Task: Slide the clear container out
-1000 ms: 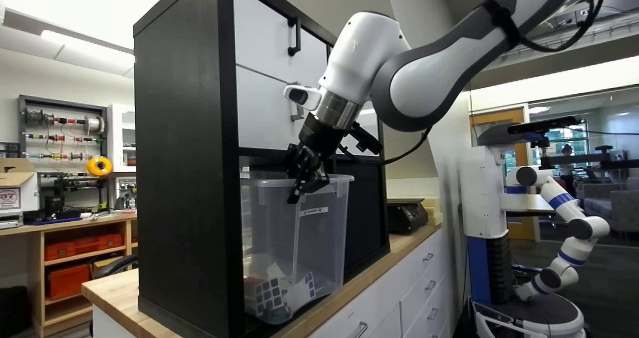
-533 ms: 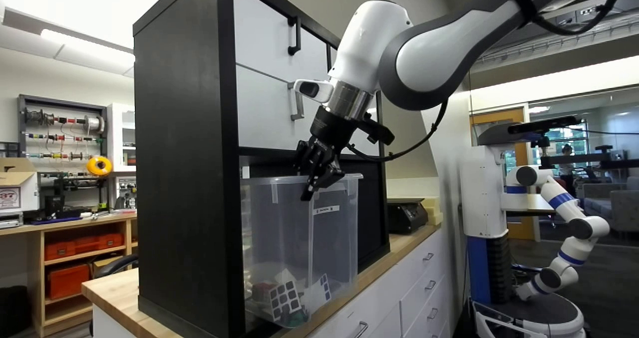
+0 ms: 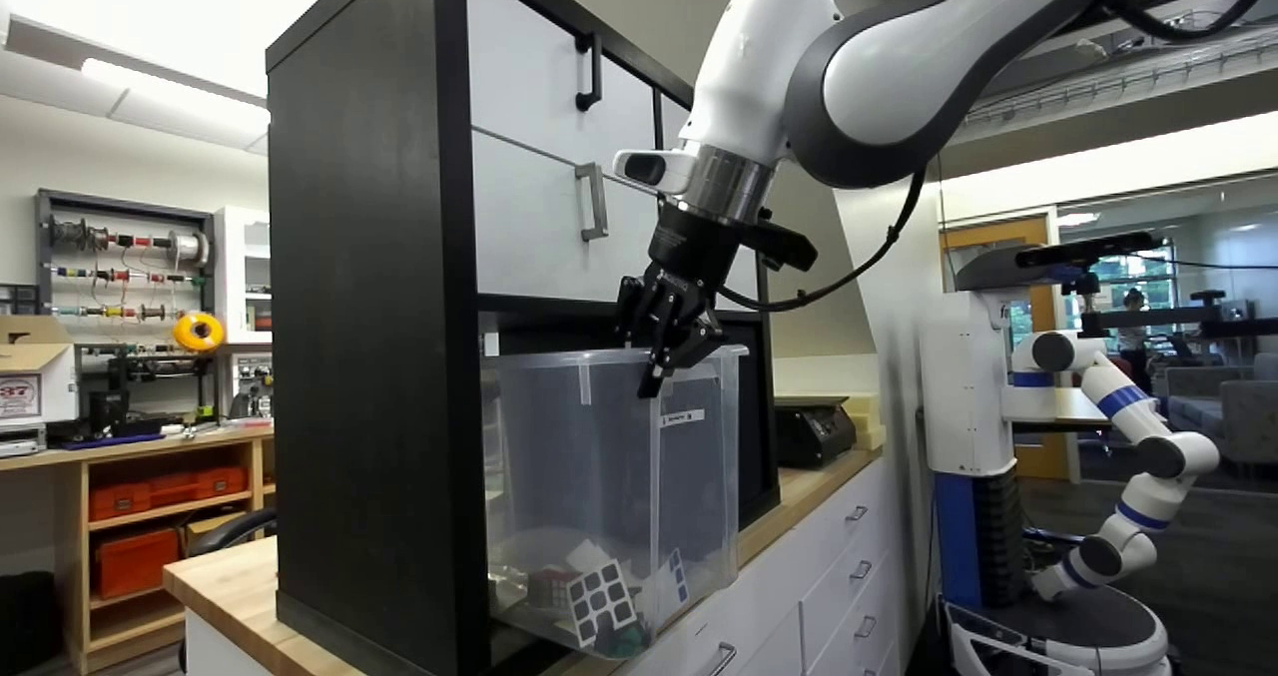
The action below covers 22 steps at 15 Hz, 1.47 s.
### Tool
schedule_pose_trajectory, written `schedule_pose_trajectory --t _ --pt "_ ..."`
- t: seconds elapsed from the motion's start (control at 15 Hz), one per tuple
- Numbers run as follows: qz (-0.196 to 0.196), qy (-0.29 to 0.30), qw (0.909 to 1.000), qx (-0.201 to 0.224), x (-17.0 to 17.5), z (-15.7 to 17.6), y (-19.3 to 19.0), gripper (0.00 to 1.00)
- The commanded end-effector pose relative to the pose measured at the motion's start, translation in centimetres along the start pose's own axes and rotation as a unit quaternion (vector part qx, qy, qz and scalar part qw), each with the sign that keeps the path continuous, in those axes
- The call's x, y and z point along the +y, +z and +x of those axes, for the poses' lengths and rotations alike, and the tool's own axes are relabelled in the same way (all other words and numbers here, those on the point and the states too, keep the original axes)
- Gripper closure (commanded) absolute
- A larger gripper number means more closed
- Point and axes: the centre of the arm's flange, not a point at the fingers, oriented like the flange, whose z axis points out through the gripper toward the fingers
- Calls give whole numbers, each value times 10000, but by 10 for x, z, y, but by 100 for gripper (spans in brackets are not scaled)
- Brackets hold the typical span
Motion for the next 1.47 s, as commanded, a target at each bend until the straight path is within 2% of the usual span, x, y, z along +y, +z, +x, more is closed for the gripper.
schedule_pose_trajectory --t 0.0,0.4,0.67,0.87,1.07,1.27,1.4 --pt "27 -73 10000 -49 -14 -14 -30 60" --pt "-17 -40 10000 -35 -14 -16 -49 22" --pt "194 136 9997 -88 -10 -16 -63 0" --pt "517 449 9975 -182 -3 -18 -82 0" --pt "897 917 9912 -320 7 -26 -101 0" --pt "1267 1584 9781 -463 17 -37 -111 0" --pt "1458 2046 9662 -580 21 -46 -111 0"
